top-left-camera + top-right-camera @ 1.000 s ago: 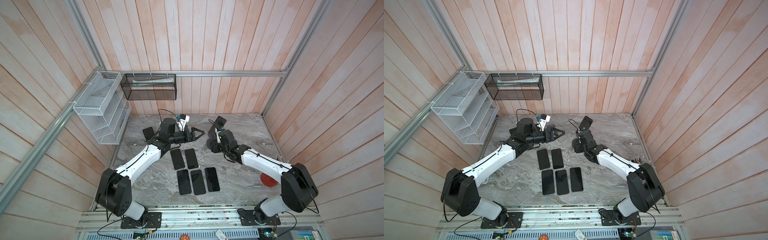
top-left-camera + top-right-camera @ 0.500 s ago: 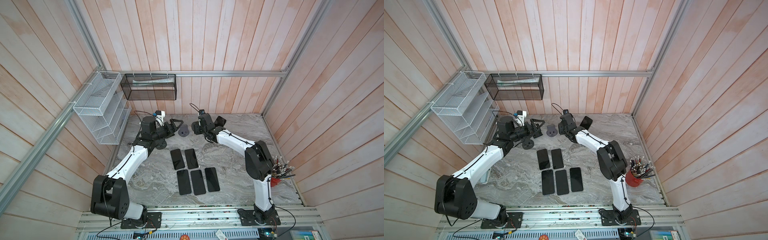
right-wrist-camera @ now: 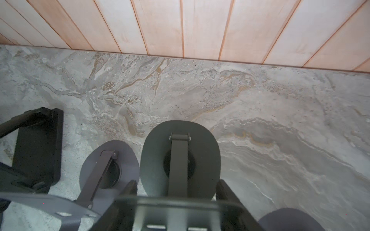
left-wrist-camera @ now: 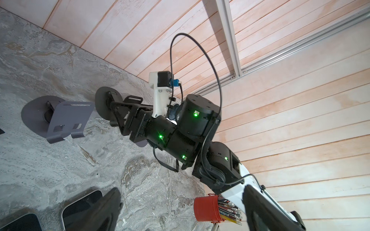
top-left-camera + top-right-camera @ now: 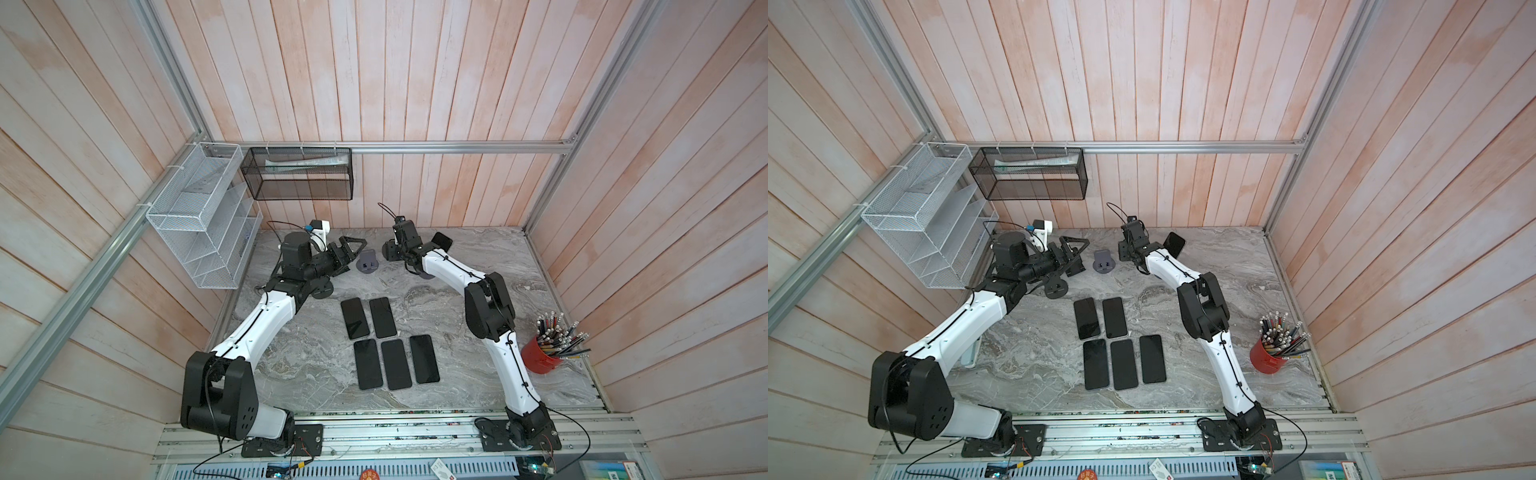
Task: Remove the phone from the phone stand
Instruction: Place the phone stand at the top-center of the table, then rotate the phone stand at the top-center of the table.
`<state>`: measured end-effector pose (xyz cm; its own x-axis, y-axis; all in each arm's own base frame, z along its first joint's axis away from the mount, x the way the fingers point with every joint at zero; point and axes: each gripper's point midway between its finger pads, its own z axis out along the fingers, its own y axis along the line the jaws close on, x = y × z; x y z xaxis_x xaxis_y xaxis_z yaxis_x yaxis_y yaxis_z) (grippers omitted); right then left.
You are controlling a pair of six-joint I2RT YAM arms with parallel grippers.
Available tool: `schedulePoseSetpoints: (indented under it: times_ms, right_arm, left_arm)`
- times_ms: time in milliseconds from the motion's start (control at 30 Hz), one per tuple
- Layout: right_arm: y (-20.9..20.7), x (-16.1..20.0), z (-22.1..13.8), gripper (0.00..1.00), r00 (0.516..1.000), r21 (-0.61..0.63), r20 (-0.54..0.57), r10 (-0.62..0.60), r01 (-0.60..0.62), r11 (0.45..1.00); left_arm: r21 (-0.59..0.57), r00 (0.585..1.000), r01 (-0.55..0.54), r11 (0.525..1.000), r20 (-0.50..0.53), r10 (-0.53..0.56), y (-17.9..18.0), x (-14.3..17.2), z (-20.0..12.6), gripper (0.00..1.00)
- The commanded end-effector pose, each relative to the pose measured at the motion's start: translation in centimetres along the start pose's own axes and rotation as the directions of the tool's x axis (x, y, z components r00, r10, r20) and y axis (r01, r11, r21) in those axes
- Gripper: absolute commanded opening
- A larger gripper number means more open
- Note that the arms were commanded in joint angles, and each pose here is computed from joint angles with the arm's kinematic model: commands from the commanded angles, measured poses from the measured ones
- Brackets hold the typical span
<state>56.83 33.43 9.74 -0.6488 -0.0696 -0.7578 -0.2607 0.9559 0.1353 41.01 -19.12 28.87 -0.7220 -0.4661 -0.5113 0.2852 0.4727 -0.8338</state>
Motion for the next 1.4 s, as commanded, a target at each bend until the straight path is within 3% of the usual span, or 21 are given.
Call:
schedulePoseSetpoints:
  times_ms: [0, 433, 567, 767, 900, 1000, 1100, 1267, 1367]
  right_arm:
    - [0.6, -0.4, 0.9, 0.60, 1.000, -0.019, -0.001, 0.014, -0.014, 1.000]
    - [1.2, 0.7, 1.5, 0.69, 0.998, -0.008, -0.069, 0.010, -0.011, 1.000]
    - [1.9, -2.6, -1.7, 0.74, 1.000, -0.025, -0.004, 0.001, -0.001, 1.000]
    - [2.9, -7.2, -9.8, 0.77, 0.991, -0.007, 0.134, -0.004, 0.005, 1.000]
    - [3.1, -4.3, -15.5, 0.75, 0.976, -0.033, 0.217, 0.025, -0.019, 0.999]
    - [1.5, -0.8, -19.2, 0.59, 0.957, -0.114, 0.268, 0.113, -0.085, 0.990]
    - [-1.3, 2.1, -21.4, 0.48, 0.952, -0.146, 0.225, 0.208, -0.178, 0.973]
    - [-3.2, 5.1, -22.1, 0.48, 0.976, -0.100, 0.145, 0.164, -0.150, 0.984]
    - [-3.4, 5.9, -21.6, 0.48, 0.983, -0.098, 0.100, 0.154, -0.144, 0.985]
  left_arm:
    - [0.028, 1.000, 0.009, 1.000, -0.014, -0.008, 0.1, 0.4, 0.3, 0.96]
    - [-0.013, 1.000, -0.017, 1.000, 0.015, 0.017, 0.5, -0.1, -0.1, 0.95]
    - [-0.016, 1.000, -0.024, 1.000, 0.016, 0.024, 0.4, -0.2, -0.1, 0.96]
    - [-0.018, 0.998, -0.047, 0.999, 0.030, 0.048, -0.1, -0.5, -0.5, 0.95]
    - [-0.014, 0.998, -0.057, 0.998, 0.035, 0.057, -0.5, -0.4, -0.6, 0.95]
    - [-0.012, 0.998, -0.062, 0.998, 0.011, 0.062, -0.6, 0.5, 0.1, 0.95]
    - [0.022, 0.995, -0.070, 0.997, -0.063, 0.072, -1.5, 2.6, 1.5, 0.95]
    - [0.123, 0.971, -0.032, 0.992, -0.233, 0.060, -3.2, 6.7, 4.0, 0.95]
    - [0.129, 0.963, -0.047, 0.990, -0.258, 0.080, -3.4, 6.9, 4.3, 0.95]
